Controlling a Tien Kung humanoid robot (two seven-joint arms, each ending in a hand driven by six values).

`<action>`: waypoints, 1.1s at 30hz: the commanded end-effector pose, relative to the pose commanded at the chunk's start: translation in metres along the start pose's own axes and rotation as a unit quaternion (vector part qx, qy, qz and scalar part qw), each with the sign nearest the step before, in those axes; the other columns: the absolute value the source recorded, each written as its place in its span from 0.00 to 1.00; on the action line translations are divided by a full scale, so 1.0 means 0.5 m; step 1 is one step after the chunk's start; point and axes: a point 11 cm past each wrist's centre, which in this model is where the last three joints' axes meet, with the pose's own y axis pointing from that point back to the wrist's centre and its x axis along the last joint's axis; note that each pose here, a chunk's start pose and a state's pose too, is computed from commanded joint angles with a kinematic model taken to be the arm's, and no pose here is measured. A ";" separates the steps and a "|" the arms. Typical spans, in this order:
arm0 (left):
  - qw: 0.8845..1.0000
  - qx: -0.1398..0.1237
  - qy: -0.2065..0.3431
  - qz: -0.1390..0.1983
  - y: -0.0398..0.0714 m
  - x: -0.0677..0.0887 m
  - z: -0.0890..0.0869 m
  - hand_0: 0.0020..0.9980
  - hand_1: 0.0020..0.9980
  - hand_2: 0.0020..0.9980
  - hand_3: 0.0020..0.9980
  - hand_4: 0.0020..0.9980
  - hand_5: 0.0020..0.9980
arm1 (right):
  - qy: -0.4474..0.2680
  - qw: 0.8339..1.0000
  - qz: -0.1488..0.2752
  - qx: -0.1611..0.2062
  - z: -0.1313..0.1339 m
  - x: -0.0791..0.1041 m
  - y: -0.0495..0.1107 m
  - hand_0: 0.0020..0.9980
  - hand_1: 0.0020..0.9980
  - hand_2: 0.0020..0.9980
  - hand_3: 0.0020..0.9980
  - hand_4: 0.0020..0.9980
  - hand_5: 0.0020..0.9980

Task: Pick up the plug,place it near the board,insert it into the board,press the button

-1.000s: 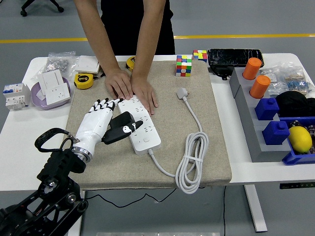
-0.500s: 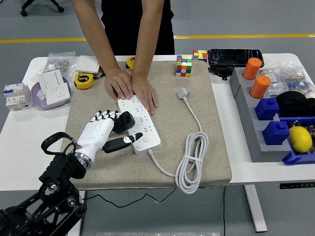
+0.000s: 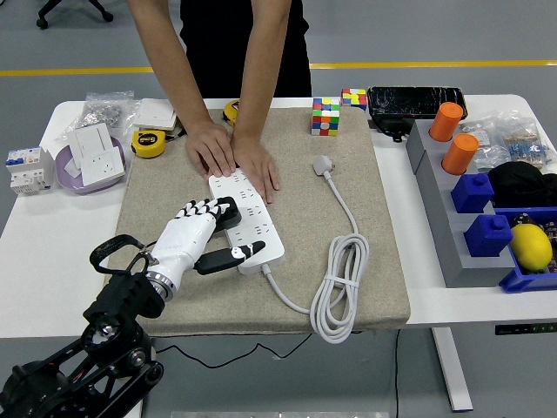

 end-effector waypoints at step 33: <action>0.998 -0.050 0.029 0.022 0.015 0.048 0.058 0.91 0.88 0.83 0.89 1.00 0.93 | 0.002 1.000 0.001 -0.003 0.005 0.001 0.000 0.87 0.75 0.74 0.77 1.00 0.84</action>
